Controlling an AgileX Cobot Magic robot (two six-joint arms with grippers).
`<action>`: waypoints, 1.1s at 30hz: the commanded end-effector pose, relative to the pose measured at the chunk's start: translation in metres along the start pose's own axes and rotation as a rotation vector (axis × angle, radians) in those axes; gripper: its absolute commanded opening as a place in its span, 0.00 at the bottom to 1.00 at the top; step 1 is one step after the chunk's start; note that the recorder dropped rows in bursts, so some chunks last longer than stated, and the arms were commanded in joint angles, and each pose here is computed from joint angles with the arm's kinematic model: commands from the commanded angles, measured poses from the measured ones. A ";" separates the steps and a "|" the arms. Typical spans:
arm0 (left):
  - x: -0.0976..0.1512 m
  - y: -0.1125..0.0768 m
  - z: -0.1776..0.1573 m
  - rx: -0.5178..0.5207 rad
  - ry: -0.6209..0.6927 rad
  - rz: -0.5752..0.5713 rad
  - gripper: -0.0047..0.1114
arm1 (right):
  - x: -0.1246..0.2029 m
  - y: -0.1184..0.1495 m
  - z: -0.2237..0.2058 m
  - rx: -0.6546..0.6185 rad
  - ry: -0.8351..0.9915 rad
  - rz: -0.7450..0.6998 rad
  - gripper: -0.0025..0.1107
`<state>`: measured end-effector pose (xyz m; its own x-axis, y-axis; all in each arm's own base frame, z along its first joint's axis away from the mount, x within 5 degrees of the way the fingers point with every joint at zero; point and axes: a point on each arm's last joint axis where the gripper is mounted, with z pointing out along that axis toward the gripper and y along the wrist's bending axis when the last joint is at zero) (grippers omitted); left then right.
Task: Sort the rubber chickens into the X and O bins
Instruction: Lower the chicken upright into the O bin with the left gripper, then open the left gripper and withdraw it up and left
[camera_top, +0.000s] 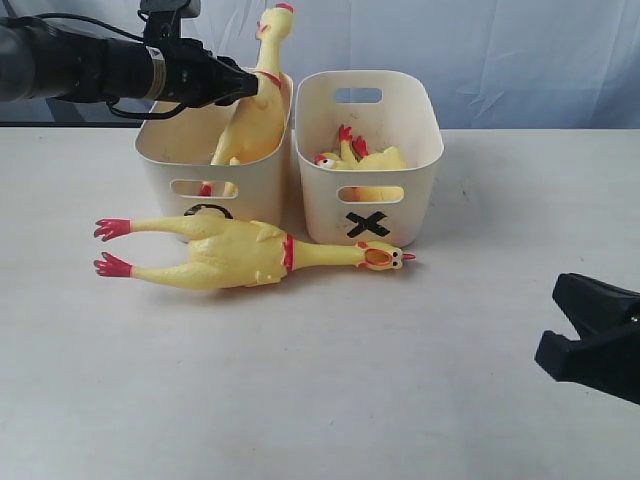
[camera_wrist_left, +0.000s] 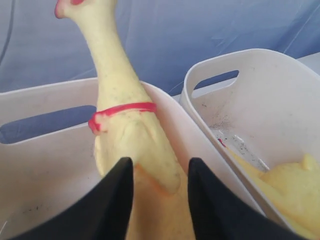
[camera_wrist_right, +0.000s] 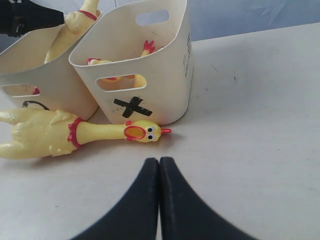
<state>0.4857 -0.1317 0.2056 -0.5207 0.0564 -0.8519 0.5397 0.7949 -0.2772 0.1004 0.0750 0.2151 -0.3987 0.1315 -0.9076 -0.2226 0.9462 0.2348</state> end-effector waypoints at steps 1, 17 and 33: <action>-0.005 -0.004 -0.002 0.011 -0.012 0.000 0.36 | 0.000 0.000 0.000 -0.006 -0.009 -0.013 0.01; -0.007 -0.004 -0.004 0.012 -0.018 0.003 0.58 | 0.000 -0.001 0.000 0.003 -0.015 -0.013 0.01; -0.053 -0.023 -0.052 0.083 -0.114 0.037 0.58 | -0.001 -0.002 0.000 0.014 -0.022 -0.013 0.01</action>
<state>0.4723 -0.1287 0.2599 -0.4342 0.0429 -0.8998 0.5930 0.7655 -0.2497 0.1010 0.0736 0.2156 -0.3899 0.1343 -0.9110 -0.2094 0.9504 0.2297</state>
